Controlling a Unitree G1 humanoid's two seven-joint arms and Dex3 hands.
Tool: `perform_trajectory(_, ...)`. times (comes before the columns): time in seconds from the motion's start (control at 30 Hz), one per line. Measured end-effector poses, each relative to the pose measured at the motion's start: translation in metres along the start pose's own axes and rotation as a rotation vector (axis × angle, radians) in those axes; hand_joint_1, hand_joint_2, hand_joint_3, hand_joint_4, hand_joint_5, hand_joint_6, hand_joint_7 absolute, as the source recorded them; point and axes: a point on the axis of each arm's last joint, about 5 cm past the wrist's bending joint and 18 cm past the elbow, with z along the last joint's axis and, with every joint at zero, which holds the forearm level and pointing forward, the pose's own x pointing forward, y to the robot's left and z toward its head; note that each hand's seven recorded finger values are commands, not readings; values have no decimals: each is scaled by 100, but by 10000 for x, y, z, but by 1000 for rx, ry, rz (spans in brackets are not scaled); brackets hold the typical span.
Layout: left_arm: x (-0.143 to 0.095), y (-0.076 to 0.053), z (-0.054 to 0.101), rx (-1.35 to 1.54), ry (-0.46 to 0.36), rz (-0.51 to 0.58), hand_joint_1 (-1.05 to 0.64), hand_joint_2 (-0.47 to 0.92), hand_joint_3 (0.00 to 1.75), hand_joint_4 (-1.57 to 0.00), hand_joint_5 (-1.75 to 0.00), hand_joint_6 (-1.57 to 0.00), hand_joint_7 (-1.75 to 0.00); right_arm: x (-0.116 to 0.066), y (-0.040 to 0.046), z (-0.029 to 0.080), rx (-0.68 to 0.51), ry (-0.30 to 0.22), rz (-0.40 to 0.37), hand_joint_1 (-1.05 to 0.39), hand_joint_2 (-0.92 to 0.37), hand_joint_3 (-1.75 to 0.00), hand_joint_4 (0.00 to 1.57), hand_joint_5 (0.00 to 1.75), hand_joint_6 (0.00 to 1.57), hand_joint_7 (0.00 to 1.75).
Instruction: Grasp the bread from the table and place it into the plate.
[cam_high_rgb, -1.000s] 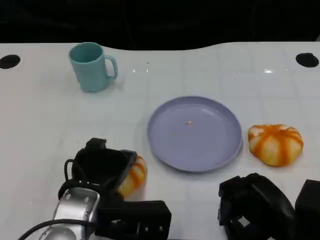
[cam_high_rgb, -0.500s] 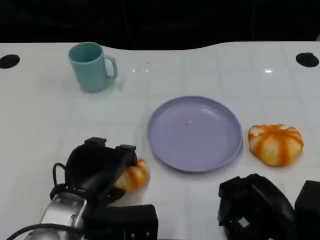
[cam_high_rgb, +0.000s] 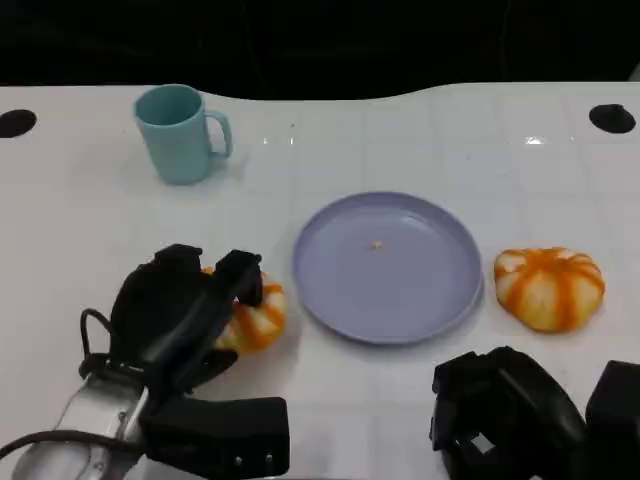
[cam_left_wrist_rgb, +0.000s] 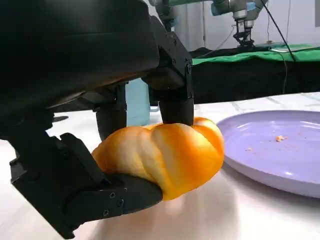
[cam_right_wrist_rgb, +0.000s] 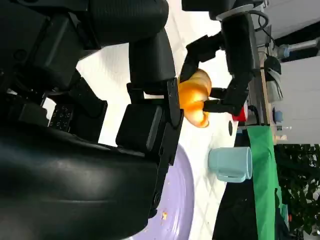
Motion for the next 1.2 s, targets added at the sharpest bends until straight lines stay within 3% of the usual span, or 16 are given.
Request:
perform_trajectory(0.23,2,122,-33,13,-31,82,-24,40,125,-91,-175,-69,-175,22,-1,-10,4,3,2,-105,-6,-134,156,129,157,100)
perform_trajectory(0.4,34,204,18,-11,-80,145,-27,39,130,-91,-175,-68,-175,12,6,-9,-4,4,-3,-105,-8,-134,156,130,157,103)
perform_trajectory(0.6,165,264,145,-126,-158,193,-29,33,123,-89,-175,-66,-175,-5,2,-10,-13,0,-5,-105,-8,-133,154,130,157,102)
perform_trajectory(0.8,371,250,310,-176,-222,195,-30,32,123,-92,-175,-68,-175,-42,-37,0,-66,10,3,-105,-15,-117,154,129,157,97)
perform_trajectory(1.2,643,55,561,-235,-278,124,-31,25,138,-99,-175,-73,-175,-57,-41,-14,-149,15,17,-105,-17,-115,154,125,157,97)
